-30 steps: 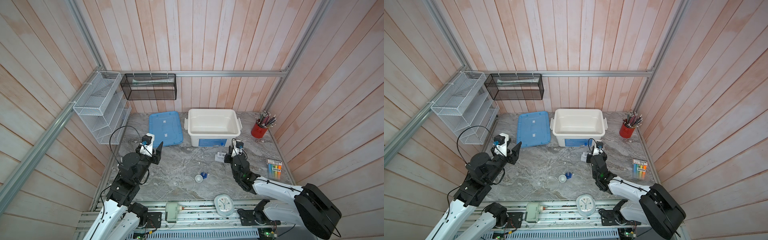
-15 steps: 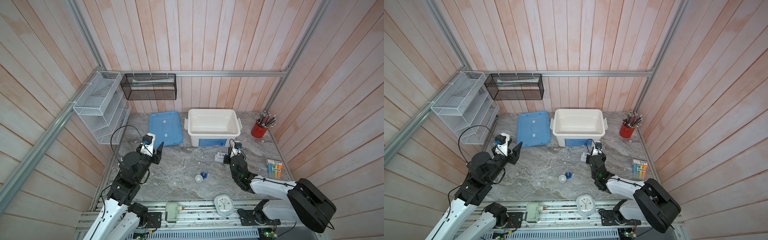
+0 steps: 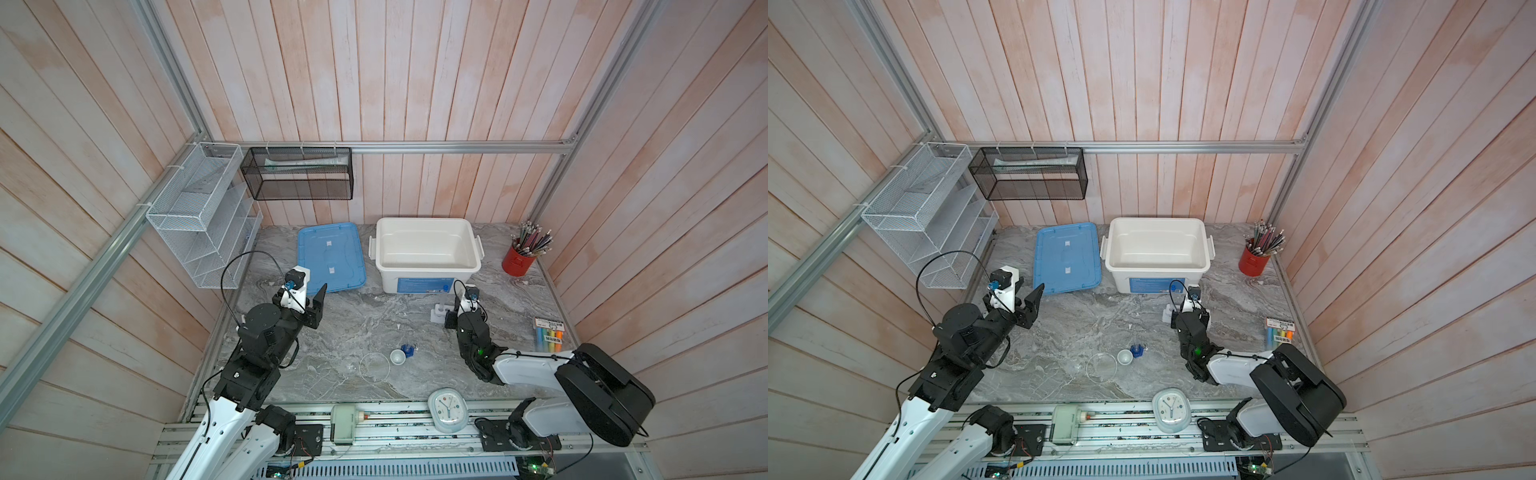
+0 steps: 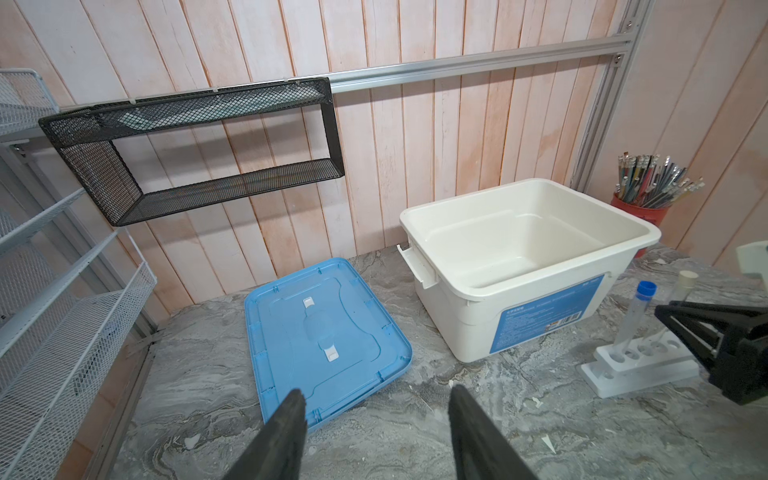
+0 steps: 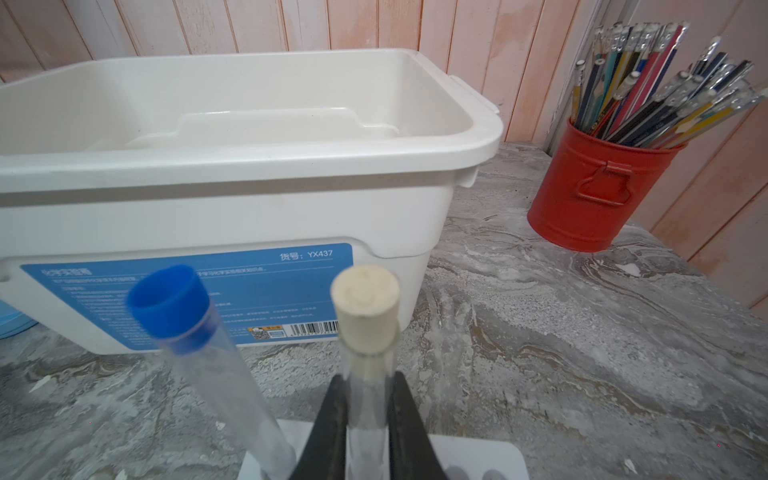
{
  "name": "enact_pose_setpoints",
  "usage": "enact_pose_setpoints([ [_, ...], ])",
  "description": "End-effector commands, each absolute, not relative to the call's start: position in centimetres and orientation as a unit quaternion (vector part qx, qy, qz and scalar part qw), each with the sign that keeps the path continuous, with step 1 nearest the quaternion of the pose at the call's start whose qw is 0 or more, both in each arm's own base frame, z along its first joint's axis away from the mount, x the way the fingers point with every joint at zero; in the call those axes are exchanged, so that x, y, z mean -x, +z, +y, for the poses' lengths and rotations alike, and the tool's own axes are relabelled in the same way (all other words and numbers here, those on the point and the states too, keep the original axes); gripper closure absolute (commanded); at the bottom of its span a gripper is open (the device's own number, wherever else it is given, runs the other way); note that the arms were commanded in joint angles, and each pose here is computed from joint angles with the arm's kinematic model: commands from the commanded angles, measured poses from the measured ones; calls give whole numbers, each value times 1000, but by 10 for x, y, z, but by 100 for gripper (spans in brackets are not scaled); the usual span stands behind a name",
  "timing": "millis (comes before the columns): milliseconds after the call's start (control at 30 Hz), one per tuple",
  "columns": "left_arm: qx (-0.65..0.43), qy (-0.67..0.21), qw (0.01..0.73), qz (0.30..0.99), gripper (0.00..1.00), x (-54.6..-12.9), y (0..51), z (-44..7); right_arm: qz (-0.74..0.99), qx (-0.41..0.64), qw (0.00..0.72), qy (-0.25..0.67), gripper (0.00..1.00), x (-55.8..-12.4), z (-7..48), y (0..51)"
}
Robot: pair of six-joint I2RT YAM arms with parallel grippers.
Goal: Organize the chemistry lab equipment
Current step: 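Lower the clear tube into a rack hole and open the right gripper, then reach the right gripper down to the blue-capped vial and grasp it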
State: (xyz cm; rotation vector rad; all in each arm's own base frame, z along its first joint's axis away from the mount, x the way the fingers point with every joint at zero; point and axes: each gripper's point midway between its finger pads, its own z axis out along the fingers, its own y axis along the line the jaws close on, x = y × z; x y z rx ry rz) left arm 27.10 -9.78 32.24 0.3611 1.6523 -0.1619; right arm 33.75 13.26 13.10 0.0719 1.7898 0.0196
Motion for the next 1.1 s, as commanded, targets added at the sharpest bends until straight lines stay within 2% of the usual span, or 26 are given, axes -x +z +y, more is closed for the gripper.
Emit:
enact_pose_setpoints([
  [0, -159, -77, 662, 728, 43, -268, 324, -98, 773, -42, 633, 0, 100, -339, 128, 131],
  [167, -159, -77, 662, 728, 43, -268, 324, -97, 774, -42, 631, 2, 98, -339, 129, 128],
  [467, -161, -82, 664, 726, 43, -267, 327, -99, 768, -43, 639, 4, 78, -338, 127, 143],
  [600, -165, -95, 665, 722, 43, -264, 331, -102, 756, -45, 652, 11, 70, -334, 124, 168],
  [867, -193, -149, 655, 716, 43, -257, 330, -121, 733, -26, 679, 28, 63, -312, 114, 238],
  [1067, -238, -211, 622, 715, 43, -260, 326, -151, 763, 17, 645, 31, 60, -297, 113, 286],
])
